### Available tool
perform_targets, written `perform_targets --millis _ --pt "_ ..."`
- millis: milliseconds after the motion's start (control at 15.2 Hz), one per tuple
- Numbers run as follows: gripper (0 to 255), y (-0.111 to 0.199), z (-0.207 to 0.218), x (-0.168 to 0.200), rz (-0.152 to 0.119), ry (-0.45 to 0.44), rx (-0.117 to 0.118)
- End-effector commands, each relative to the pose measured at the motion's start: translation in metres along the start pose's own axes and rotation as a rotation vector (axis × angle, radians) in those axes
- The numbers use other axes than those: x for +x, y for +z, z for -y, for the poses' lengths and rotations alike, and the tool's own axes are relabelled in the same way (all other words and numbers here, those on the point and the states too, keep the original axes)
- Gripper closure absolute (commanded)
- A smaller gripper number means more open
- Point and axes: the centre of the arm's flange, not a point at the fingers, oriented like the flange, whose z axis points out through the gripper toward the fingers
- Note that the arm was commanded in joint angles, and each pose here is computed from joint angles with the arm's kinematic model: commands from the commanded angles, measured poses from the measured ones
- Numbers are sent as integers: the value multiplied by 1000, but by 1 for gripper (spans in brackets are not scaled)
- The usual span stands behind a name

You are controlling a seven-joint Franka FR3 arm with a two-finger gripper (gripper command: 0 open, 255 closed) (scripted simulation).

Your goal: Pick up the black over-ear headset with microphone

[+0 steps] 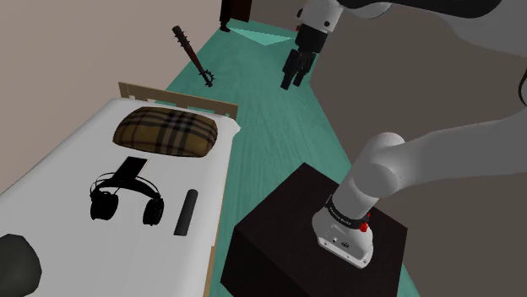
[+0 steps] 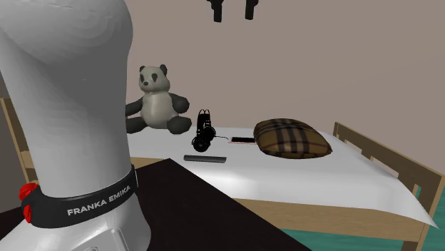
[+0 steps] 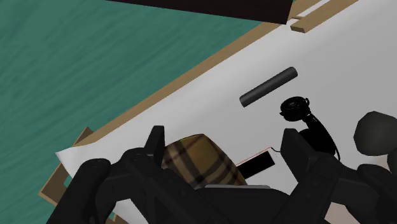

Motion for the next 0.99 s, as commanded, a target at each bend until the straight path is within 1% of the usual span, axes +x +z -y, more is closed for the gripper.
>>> perform_targets --millis 0,924 --pt "0 0 0 0 0 0 0" --pt "0 109 113 107 24 -166 -33"
